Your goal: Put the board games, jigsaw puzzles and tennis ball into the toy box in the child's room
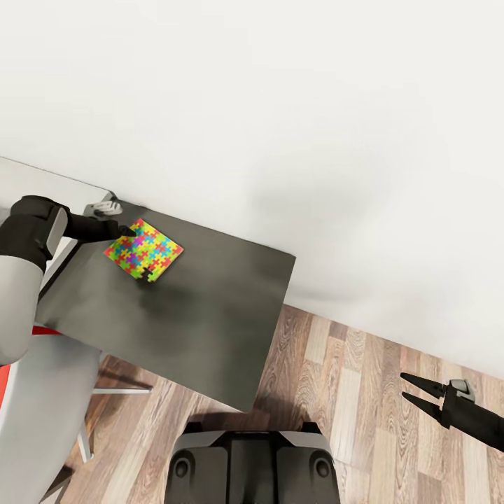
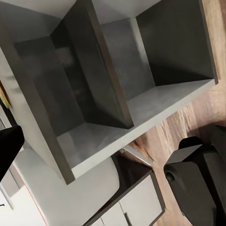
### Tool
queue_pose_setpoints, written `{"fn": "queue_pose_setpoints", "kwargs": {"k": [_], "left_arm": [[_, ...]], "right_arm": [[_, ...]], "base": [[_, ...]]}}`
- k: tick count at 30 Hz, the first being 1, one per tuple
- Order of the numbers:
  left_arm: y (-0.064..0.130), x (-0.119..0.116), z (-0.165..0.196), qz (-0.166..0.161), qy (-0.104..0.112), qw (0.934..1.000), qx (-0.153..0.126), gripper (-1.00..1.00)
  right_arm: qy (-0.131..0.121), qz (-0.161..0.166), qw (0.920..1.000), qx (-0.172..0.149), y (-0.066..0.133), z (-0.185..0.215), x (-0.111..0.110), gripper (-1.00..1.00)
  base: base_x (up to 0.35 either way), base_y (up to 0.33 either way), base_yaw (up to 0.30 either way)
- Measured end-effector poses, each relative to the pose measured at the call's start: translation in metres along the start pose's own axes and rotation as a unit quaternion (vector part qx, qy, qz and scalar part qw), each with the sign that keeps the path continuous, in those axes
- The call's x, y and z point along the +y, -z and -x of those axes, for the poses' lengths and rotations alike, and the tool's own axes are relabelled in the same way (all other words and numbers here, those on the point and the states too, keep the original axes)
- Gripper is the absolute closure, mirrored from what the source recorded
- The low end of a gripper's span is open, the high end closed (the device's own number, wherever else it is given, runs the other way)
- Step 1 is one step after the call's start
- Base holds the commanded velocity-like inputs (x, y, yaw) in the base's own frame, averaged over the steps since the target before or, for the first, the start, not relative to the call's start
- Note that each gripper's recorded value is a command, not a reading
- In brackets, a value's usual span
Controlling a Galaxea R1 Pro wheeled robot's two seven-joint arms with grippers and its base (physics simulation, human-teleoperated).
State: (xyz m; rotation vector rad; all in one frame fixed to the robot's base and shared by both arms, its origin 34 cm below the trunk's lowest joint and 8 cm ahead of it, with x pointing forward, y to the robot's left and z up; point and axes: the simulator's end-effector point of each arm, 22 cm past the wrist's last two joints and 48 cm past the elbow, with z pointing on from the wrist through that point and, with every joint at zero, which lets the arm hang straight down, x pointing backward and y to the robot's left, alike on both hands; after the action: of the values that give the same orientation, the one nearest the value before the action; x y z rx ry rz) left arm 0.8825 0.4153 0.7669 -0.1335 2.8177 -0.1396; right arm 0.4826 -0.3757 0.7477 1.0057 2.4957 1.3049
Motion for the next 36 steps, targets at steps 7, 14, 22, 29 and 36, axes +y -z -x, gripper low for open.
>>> {"fn": "queue_pose_setpoints", "kwargs": {"k": [7, 14, 22, 29, 36], "left_arm": [[-0.0002, 0.0004, 0.0019, 0.003, -0.004, 1.0000, -0.003, -1.00], [-0.0005, 0.0011, 0.0045, 0.006, -0.008, 0.9999, -0.007, -1.00], [-0.0013, 0.0002, 0.0064, 0.005, -0.008, 0.9999, -0.010, -1.00], [-0.0015, -0.0003, 0.0065, 0.004, -0.008, 0.9999, -0.010, -1.00], [-0.0019, -0.0015, 0.0063, 0.001, -0.007, 0.9999, -0.010, -1.00]], "right_arm": [[0.000, 0.000, 1.0000, 0.000, -0.0002, -0.0002, -0.0006, -1.00], [-0.002, -0.002, 1.0000, 0.001, -0.0008, -0.0009, -0.0025, -1.00], [-0.003, -0.005, 1.0000, 0.002, -0.0013, -0.0013, -0.0052, -1.00], [-0.004, -0.006, 1.0000, 0.002, -0.0012, -0.0013, -0.0061, -1.00], [0.009, -0.006, 0.9999, -0.009, -0.0012, 0.0033, -0.0060, -1.00]], "base": [[0.000, -0.015, 0.000], [0.000, -0.145, 0.000], [0.000, -0.043, 0.000], [0.000, -0.166, 0.000], [0.000, -0.016, 0.000]]}}
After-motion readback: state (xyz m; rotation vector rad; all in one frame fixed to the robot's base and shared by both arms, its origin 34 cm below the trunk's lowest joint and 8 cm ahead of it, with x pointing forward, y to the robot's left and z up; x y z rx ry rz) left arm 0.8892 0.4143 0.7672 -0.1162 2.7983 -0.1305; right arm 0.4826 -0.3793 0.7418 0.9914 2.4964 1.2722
